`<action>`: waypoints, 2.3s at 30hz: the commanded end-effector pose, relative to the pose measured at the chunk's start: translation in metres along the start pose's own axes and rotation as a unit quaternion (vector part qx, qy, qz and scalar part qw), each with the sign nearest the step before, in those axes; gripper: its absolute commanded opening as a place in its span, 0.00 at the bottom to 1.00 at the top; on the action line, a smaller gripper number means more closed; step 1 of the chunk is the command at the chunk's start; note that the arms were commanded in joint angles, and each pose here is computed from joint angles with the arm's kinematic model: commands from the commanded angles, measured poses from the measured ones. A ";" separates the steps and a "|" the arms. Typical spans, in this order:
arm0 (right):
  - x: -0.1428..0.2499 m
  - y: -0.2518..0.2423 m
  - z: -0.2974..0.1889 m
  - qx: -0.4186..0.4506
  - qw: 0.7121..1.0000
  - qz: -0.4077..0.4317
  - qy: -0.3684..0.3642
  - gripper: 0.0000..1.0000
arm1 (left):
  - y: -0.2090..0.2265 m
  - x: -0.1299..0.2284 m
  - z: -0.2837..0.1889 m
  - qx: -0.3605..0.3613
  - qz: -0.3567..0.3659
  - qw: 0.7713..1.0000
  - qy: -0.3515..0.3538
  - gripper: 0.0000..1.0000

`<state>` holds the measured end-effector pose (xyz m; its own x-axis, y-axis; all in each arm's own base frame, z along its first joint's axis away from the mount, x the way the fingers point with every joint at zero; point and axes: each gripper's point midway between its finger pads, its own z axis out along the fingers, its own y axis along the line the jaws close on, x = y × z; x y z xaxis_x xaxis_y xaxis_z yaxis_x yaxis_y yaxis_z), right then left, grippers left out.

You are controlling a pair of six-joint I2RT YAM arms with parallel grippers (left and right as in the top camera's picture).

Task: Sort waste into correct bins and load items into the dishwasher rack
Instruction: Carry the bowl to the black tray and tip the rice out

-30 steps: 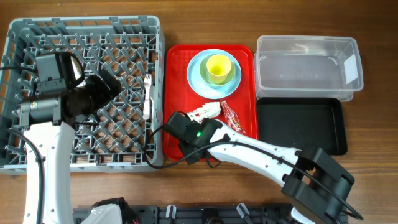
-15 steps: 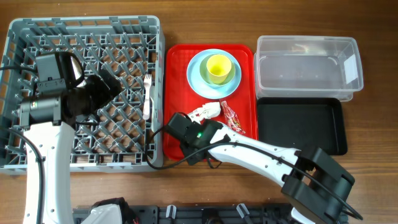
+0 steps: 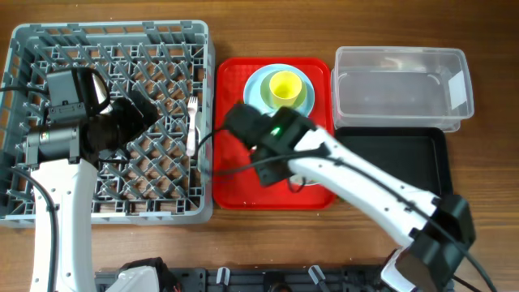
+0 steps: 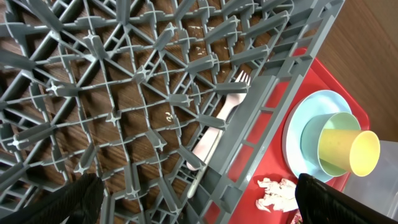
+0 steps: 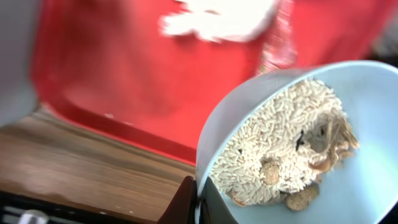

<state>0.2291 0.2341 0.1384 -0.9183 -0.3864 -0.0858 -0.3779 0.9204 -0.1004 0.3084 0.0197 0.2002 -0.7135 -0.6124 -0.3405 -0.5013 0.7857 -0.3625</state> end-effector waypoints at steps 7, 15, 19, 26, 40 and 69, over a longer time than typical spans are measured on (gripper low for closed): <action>-0.004 -0.097 -0.018 -0.023 0.994 0.105 0.006 0.04 | -0.003 -0.005 -0.005 0.008 -0.002 1.000 -0.008 1.00; 0.017 -0.145 -0.035 -0.197 0.964 0.168 -0.065 0.05 | -0.003 -0.005 -0.005 0.008 -0.002 1.000 -0.008 1.00; 0.039 -0.171 -0.020 -0.245 0.940 0.219 -0.092 0.04 | -0.003 -0.005 -0.005 0.008 -0.002 1.000 -0.008 1.00; 0.053 -0.195 -0.009 -0.394 0.860 0.255 -0.201 0.04 | -0.003 -0.005 -0.005 0.008 -0.002 1.000 -0.008 1.00; 0.056 -0.226 -0.021 -0.465 0.750 0.278 -0.379 0.04 | -0.003 -0.005 -0.005 0.008 -0.002 1.000 -0.008 1.00; 0.046 -0.232 -0.025 -0.543 0.668 0.312 -0.402 0.04 | -0.003 -0.005 -0.005 0.008 -0.002 1.000 -0.008 1.00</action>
<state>0.2714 0.0044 0.1732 -0.7418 0.5719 -0.3501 -0.2089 0.2990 0.9311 0.3084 0.0197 0.2002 -0.7135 -0.6124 -0.3405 -0.5013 0.7857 -0.3625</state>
